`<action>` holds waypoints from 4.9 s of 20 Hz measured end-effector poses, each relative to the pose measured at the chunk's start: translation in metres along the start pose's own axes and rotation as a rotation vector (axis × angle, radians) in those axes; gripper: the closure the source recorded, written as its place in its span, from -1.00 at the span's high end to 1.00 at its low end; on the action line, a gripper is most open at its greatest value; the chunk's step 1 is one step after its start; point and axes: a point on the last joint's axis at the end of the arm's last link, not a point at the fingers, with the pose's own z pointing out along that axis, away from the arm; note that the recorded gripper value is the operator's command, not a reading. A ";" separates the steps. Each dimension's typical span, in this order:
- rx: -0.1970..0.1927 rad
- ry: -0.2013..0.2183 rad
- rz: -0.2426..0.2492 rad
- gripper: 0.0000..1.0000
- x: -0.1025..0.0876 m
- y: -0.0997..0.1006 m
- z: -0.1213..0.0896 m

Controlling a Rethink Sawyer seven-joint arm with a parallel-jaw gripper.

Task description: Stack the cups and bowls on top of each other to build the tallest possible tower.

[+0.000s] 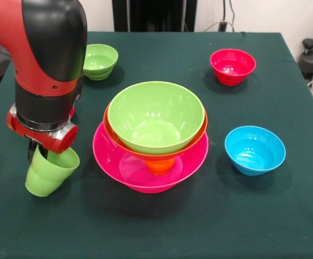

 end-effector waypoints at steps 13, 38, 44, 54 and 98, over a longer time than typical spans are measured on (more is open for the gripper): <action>-0.019 0.017 0.023 -1.00 0.010 0.000 -0.014; -0.101 -0.088 0.105 -1.00 -0.036 -0.010 -0.136; -0.128 -0.107 0.108 -1.00 -0.042 -0.005 -0.156; -0.158 -0.118 0.070 -1.00 -0.045 -0.005 -0.164; -0.154 0.045 -0.044 -1.00 0.038 -0.135 -0.167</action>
